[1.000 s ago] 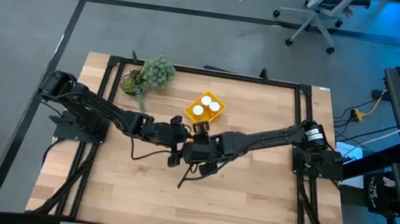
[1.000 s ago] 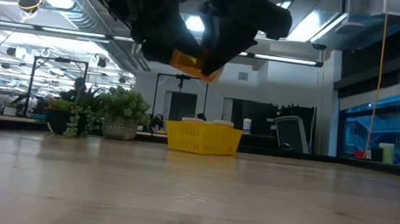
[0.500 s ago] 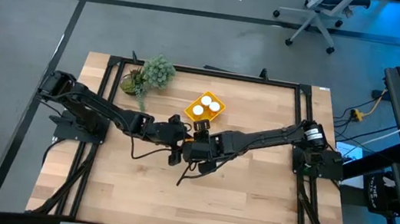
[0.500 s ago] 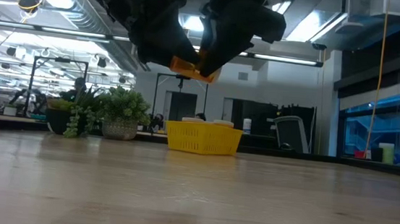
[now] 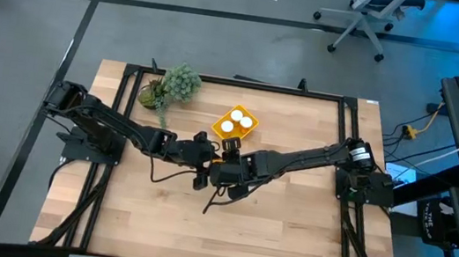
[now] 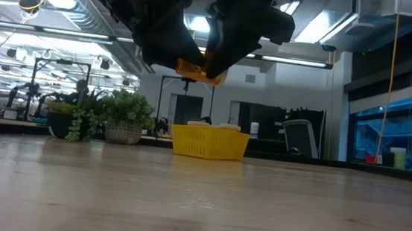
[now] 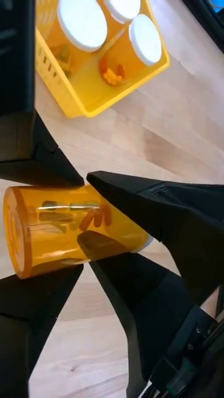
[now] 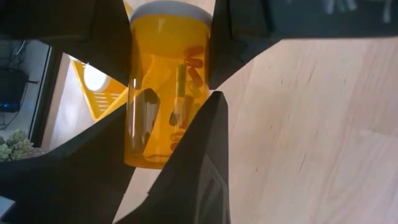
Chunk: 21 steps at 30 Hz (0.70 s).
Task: Pick and place pill bottles into a basket
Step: Put the orange pill bottle into the yellow bin
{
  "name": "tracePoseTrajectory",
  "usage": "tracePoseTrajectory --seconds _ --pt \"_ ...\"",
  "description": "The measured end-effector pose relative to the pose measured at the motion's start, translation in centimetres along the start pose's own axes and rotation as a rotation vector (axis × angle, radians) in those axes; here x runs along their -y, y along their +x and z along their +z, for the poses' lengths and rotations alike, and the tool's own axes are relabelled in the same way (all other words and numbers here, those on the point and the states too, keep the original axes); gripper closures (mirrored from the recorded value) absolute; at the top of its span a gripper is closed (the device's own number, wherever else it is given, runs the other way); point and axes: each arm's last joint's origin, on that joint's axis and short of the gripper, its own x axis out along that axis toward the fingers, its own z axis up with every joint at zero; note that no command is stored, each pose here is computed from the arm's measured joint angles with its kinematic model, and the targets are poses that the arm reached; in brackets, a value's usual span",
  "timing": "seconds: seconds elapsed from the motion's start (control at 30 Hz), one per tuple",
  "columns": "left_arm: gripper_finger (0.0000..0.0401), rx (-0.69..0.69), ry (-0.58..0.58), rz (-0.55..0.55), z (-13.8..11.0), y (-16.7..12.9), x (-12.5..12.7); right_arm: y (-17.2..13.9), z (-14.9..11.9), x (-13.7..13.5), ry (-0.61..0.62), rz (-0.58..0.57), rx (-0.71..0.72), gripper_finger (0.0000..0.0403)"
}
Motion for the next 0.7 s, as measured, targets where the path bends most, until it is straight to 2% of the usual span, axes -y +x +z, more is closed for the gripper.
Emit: tracePoseTrajectory --seconds 0.1,0.4,0.7 --pt "0.0220 0.000 0.010 0.000 0.0 0.0 0.0 0.0 0.0 0.0 -0.002 0.001 -0.001 0.0228" --pt "0.0222 -0.009 0.038 -0.014 -0.1 0.0 0.1 -0.1 0.1 0.0 -0.002 0.006 0.005 0.0150" --pt "0.0222 0.016 0.060 -0.002 0.5 -1.0 -0.1 -1.5 -0.3 0.6 0.026 0.004 0.016 0.0133"
